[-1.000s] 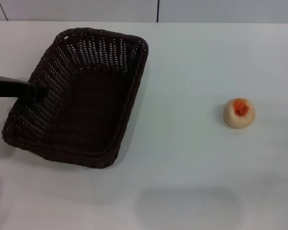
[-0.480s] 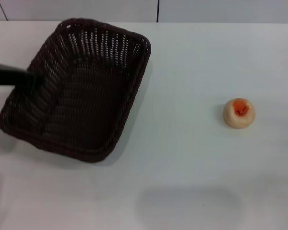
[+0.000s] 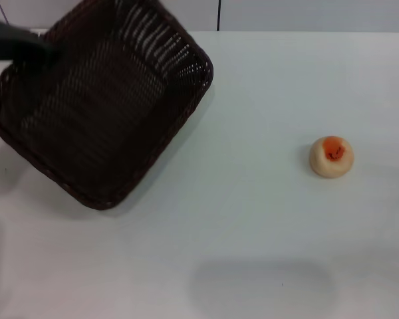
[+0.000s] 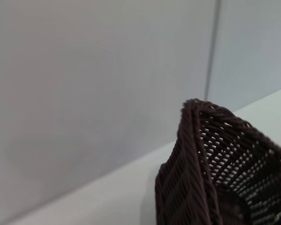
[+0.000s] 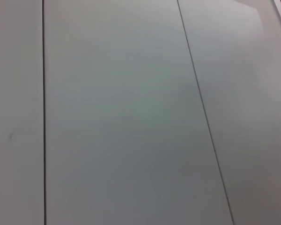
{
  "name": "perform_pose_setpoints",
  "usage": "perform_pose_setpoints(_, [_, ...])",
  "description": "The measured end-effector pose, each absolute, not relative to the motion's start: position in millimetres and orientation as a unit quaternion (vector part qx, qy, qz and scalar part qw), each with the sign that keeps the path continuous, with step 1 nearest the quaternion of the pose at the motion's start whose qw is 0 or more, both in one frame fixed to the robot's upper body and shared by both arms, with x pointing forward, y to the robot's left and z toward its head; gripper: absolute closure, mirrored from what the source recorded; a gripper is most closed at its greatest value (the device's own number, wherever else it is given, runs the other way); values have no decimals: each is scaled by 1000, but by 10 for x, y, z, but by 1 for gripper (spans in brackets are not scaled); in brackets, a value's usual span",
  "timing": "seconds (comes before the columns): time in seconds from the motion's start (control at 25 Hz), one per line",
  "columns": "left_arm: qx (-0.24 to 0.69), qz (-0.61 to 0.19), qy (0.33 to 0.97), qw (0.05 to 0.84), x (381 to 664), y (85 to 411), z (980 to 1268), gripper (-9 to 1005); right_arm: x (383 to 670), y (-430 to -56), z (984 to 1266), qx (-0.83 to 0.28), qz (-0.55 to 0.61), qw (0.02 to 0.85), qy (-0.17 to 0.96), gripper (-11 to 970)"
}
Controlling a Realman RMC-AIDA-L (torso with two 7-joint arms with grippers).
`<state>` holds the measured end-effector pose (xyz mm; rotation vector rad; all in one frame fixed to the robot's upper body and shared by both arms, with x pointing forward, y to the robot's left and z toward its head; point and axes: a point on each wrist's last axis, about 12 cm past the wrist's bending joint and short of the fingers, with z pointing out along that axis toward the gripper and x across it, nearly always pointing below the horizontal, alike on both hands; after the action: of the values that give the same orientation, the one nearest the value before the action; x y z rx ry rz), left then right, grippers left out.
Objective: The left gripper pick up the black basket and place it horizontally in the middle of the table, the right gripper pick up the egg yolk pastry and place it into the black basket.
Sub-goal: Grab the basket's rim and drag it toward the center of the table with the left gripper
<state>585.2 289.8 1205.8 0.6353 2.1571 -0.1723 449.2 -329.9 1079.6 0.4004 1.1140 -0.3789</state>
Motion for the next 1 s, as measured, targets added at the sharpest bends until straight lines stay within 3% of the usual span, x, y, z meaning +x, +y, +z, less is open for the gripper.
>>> perform_pose_setpoints(0.44, [408, -115, 771, 476, 5946, 2845, 12509, 797, 4444, -3310, 10789, 190, -183, 812, 520, 276])
perform_pose_setpoints(1.0, [559, -164, 679, 446, 5881, 2806, 12538, 792, 4397, -3309, 10771, 200, -187, 809, 520, 276])
